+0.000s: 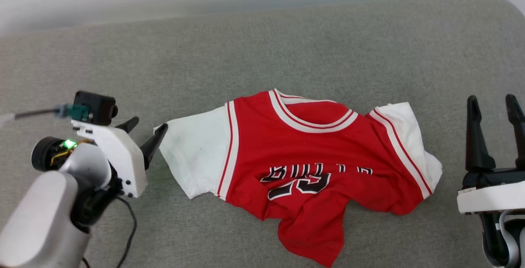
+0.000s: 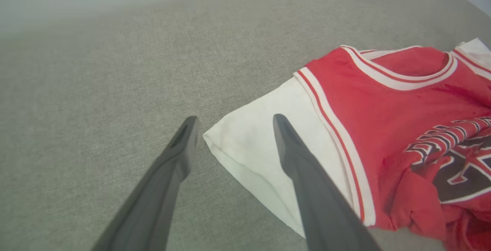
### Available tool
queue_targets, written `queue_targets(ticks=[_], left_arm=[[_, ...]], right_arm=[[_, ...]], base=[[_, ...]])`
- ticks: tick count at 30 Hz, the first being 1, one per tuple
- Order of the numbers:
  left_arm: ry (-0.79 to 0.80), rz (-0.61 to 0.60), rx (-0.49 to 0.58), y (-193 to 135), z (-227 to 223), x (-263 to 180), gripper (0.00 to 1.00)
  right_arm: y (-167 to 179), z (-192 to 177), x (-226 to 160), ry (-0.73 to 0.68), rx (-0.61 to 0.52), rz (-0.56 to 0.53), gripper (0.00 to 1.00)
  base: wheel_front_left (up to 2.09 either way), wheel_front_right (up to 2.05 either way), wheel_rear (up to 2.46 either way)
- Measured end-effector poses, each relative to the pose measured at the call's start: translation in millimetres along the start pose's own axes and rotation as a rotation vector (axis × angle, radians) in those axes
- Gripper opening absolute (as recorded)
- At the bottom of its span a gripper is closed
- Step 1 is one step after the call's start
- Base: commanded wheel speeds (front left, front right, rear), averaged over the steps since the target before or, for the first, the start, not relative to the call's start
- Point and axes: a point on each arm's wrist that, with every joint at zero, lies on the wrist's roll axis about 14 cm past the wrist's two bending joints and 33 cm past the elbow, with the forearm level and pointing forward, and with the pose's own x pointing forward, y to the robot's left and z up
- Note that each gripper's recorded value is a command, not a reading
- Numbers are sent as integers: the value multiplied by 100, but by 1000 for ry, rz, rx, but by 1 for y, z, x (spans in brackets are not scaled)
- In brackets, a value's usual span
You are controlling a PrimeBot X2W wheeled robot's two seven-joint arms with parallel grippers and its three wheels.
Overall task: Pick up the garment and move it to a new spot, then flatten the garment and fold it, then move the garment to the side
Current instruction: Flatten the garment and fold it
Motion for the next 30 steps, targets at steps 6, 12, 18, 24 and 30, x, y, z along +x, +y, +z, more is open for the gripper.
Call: queue_targets(ticks=[6,12,18,24,30], left_arm=[[271,3,27,22,-28,21,100],[424,-55,1,14,-53,36,100],[480,-57,47,17,-65,47,100],[514,-54,56,19,-77,56,100],[488,-49,32,22,-77,58,0]], right_arm=[[-9,-25,-1,54,-13,-41,100],[-15,-40,1,84,-21,-65,100],[-17,-50,2,107,-31,-72,100],[-15,-59,4,128,-38,-66,100],[-12,-63,7,138,-47,-55,100]], base=[[0,0,0],[0,0,0],[0,0,0],[0,0,0],[0,0,0]])
